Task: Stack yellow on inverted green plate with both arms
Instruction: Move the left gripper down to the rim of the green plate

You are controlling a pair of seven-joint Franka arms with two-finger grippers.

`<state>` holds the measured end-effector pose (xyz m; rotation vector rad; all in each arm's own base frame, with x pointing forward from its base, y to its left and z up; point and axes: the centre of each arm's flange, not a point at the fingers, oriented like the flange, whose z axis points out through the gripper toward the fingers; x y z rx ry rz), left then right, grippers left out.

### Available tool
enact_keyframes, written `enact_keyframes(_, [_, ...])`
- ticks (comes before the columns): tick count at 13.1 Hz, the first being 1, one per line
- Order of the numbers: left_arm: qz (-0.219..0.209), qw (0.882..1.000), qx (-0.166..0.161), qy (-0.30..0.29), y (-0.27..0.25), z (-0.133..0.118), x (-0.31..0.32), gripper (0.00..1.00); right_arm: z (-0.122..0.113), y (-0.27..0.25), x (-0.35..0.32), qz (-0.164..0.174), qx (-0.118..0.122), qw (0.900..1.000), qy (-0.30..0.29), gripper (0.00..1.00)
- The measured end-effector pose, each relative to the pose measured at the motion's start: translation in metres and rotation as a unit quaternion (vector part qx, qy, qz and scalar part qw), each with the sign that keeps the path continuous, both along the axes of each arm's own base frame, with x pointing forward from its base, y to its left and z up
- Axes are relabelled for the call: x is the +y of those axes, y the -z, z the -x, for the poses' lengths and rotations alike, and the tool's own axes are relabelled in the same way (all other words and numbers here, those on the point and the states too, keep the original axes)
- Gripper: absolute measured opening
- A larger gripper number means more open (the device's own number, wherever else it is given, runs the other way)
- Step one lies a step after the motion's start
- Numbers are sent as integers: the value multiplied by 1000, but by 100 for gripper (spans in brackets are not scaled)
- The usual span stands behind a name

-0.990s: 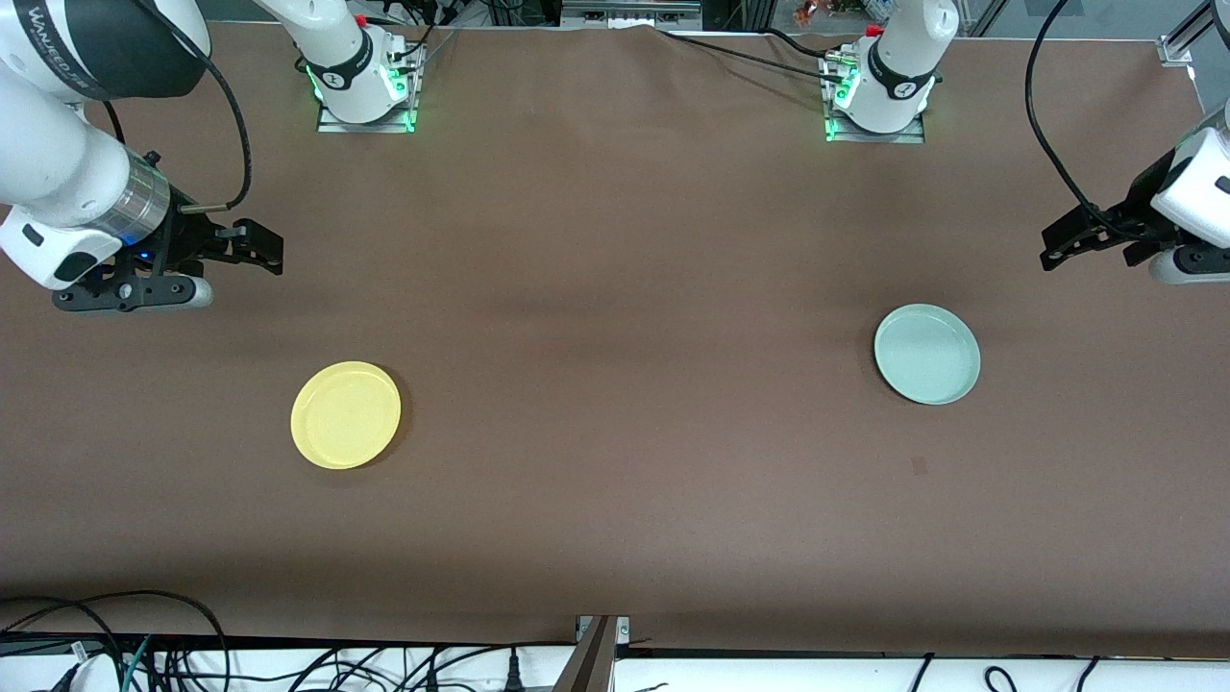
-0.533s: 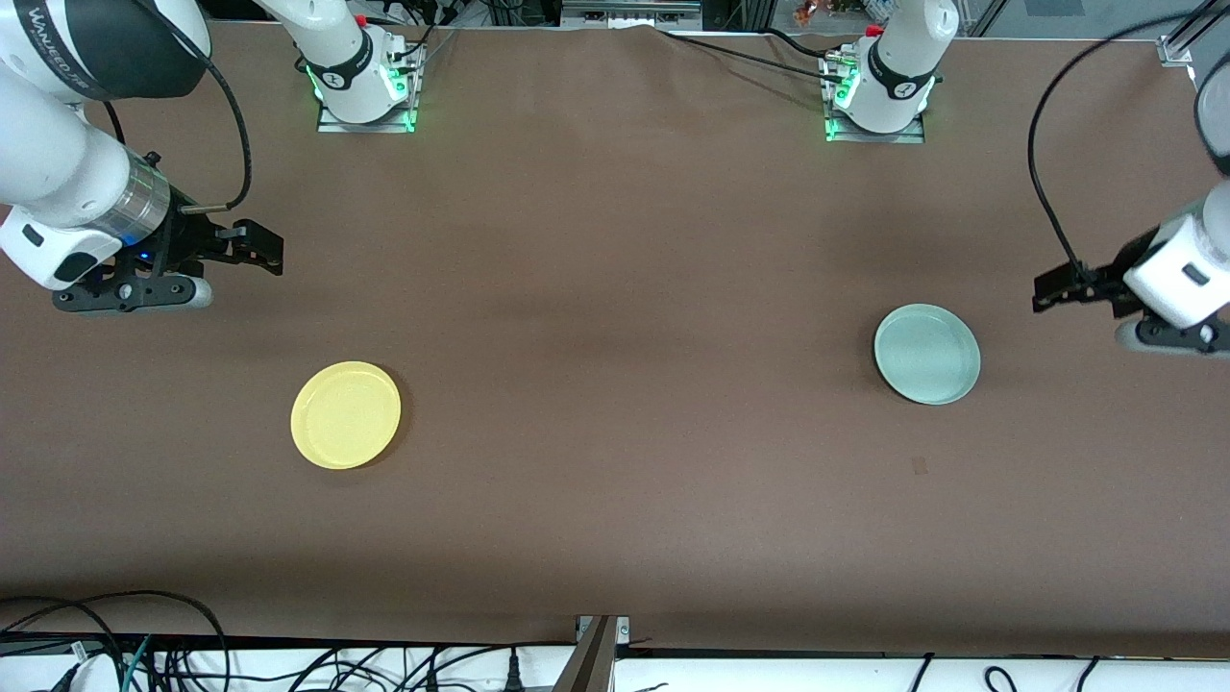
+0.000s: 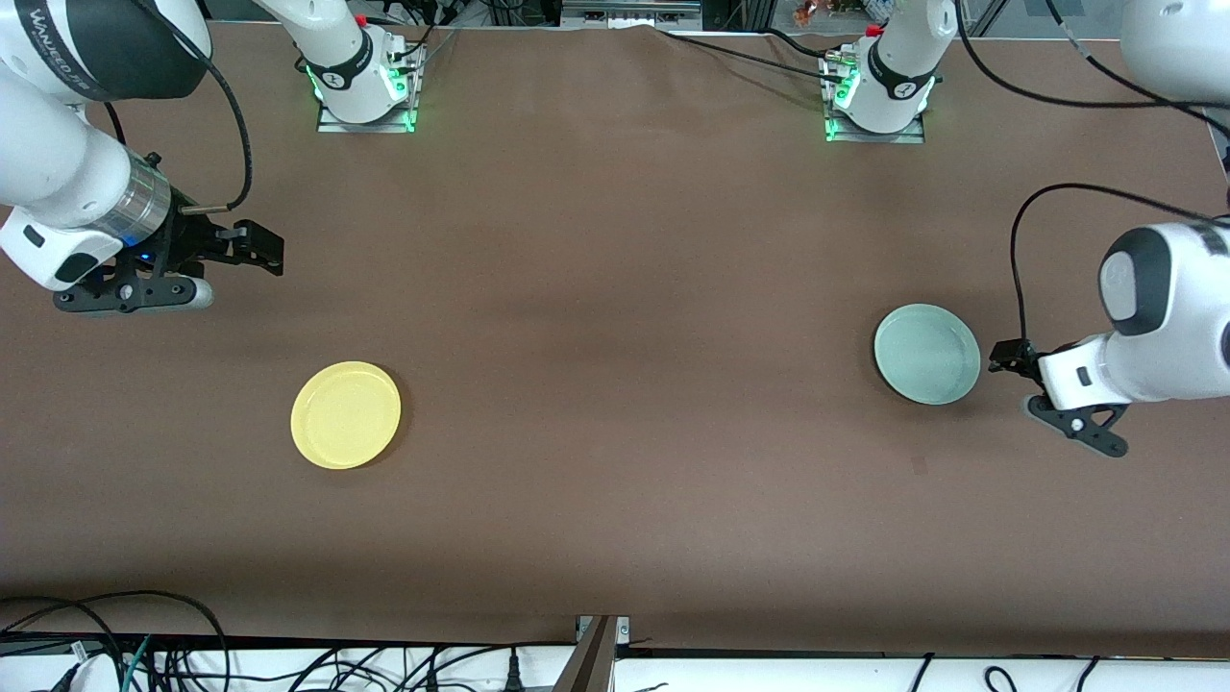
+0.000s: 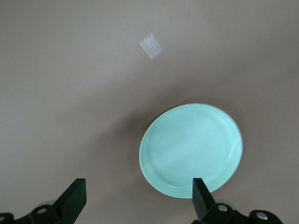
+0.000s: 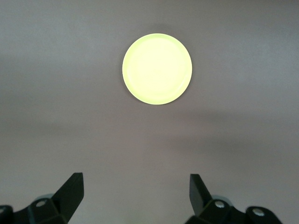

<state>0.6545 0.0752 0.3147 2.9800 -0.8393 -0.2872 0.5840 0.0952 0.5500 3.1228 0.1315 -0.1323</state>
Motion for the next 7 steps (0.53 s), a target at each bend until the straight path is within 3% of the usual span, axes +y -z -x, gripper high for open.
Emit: enact_keyframes(7, [1,994,-86,60,135,69,21,100,-1,1,0,0,0,1000,0,100])
